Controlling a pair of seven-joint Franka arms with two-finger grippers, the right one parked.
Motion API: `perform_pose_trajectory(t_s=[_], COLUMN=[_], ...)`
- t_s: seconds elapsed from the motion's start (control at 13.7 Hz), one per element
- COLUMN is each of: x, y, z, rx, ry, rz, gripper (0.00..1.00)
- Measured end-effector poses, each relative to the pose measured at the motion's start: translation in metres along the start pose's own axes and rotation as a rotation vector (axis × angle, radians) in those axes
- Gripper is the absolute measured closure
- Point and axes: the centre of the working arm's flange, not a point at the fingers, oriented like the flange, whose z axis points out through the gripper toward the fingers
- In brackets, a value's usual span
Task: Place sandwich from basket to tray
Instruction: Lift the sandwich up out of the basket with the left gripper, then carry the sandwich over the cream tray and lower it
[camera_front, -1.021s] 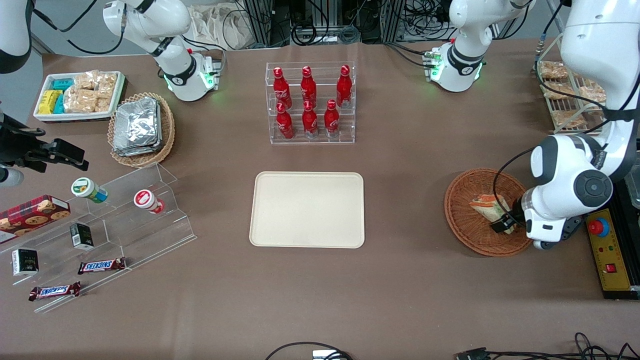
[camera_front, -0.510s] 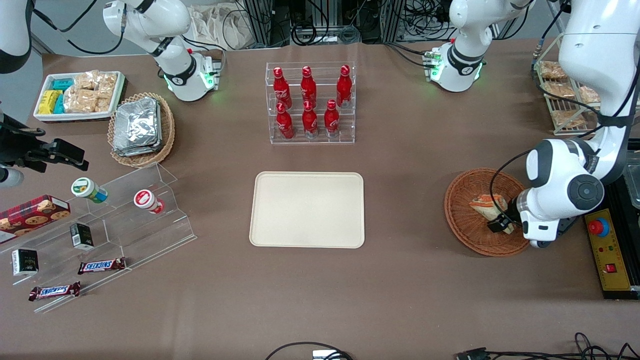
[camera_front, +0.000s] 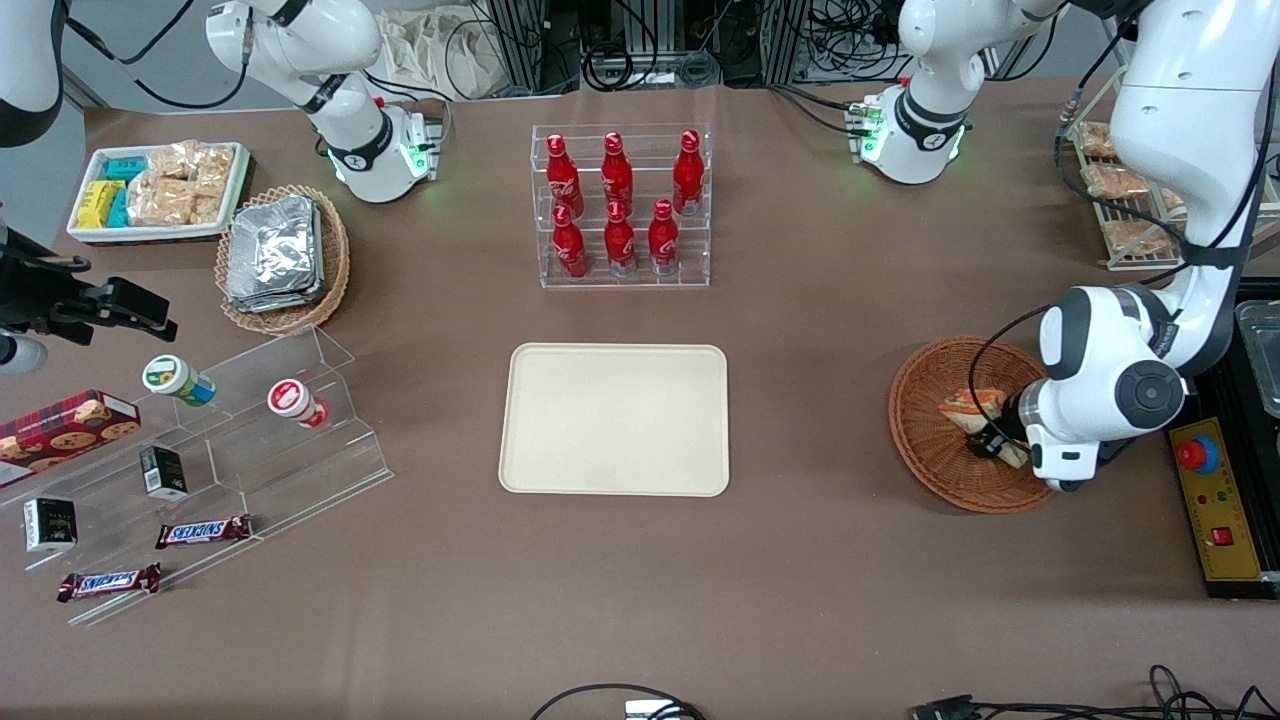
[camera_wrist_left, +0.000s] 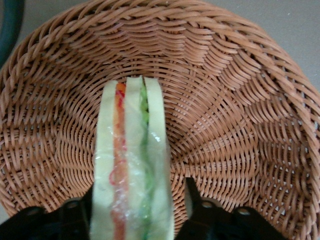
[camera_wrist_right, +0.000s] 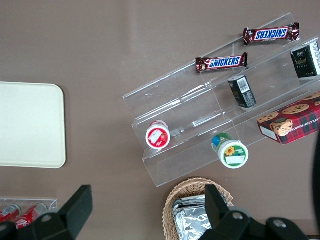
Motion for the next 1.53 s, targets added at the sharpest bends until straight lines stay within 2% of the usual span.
perform_pose_trajectory(t_s=[0.15,0.22,0.36,0.58,0.73,0.88,1.02,1.17,1.39,1.53], x=[0.0,0.0,-0.002,-0.004,-0.001,-0.007,-0.028,-0.064,-0.136,-0.177], y=[0.001,0.001,0.004,0.01,0.014,0.024,0.047,0.077,0.122,0.145], z=[-0.007,-0.013,-0.036,-0.09,-0.135,-0.182,-0.219,-0.236,-0.236,-0.238], rx=[-0.002,0.0,0.021,0.046,0.051,0.037,0.006,-0.007,0.018,0.007], ry=[0.007,0.009,0.001,-0.004,-0.004,0.007,0.036,0.05,0.024,0.019], rz=[0.004,0.007,0.021,0.111,0.192,0.265,0.328,0.405,0.537,0.614], gripper=[0.58,0.63,0.67,0.72,0.81,0.81,0.81,0.84,0.84,0.84])
